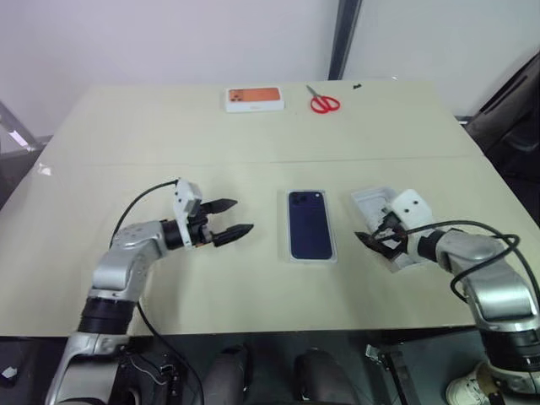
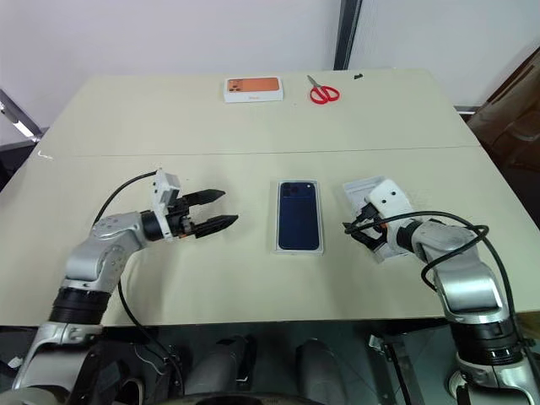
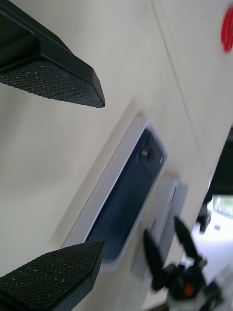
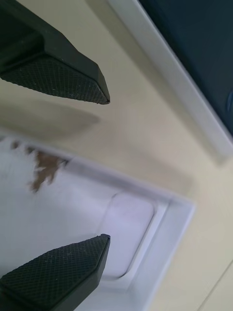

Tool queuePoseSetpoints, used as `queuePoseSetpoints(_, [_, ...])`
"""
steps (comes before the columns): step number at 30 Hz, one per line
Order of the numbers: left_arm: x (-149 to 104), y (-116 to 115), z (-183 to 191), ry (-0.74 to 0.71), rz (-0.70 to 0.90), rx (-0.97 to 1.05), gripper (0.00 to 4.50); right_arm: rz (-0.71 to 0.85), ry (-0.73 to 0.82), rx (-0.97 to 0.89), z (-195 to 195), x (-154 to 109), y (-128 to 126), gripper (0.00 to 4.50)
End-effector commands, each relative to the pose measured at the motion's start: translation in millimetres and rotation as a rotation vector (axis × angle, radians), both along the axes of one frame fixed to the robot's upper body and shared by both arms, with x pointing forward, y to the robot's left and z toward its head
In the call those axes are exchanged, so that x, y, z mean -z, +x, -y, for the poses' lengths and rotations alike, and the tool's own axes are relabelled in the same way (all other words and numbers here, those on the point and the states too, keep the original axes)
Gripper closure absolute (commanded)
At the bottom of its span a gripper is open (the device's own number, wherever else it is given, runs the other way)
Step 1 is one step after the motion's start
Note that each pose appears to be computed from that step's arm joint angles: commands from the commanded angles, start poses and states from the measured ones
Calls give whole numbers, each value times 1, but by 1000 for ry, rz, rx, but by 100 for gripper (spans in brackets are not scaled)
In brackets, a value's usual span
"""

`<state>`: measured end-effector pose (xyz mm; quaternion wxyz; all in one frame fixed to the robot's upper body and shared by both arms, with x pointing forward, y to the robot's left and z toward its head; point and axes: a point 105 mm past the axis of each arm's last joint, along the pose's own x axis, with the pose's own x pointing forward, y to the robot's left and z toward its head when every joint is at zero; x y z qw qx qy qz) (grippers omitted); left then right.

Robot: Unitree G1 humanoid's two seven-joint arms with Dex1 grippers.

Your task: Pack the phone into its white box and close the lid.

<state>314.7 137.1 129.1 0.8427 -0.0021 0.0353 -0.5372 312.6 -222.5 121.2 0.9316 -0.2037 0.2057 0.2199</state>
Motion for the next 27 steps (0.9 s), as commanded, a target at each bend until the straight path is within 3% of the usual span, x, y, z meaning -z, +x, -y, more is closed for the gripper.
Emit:
queuePoseSetpoints(1, [-17,-16,-9,20,97,104,0,-25,37,40,-2,-11,-3,3])
queuePoseSetpoints(6, [-10,-21,-17,119,127,170,0,-177,78,103,-1,-7,-7,3])
queuePoseSetpoints(21, [-5,-23,0,68,151,146,0,-368,15,119,-8,-1,-17,3])
queuePoseSetpoints(24, [-5,-23,2,46,145,131,0,-354,14,128,-10,-4,-13,89])
queuePoseSetpoints(27, [-5,-24,5,41,144,124,0,-349,8,155,-8,-1,-10,236])
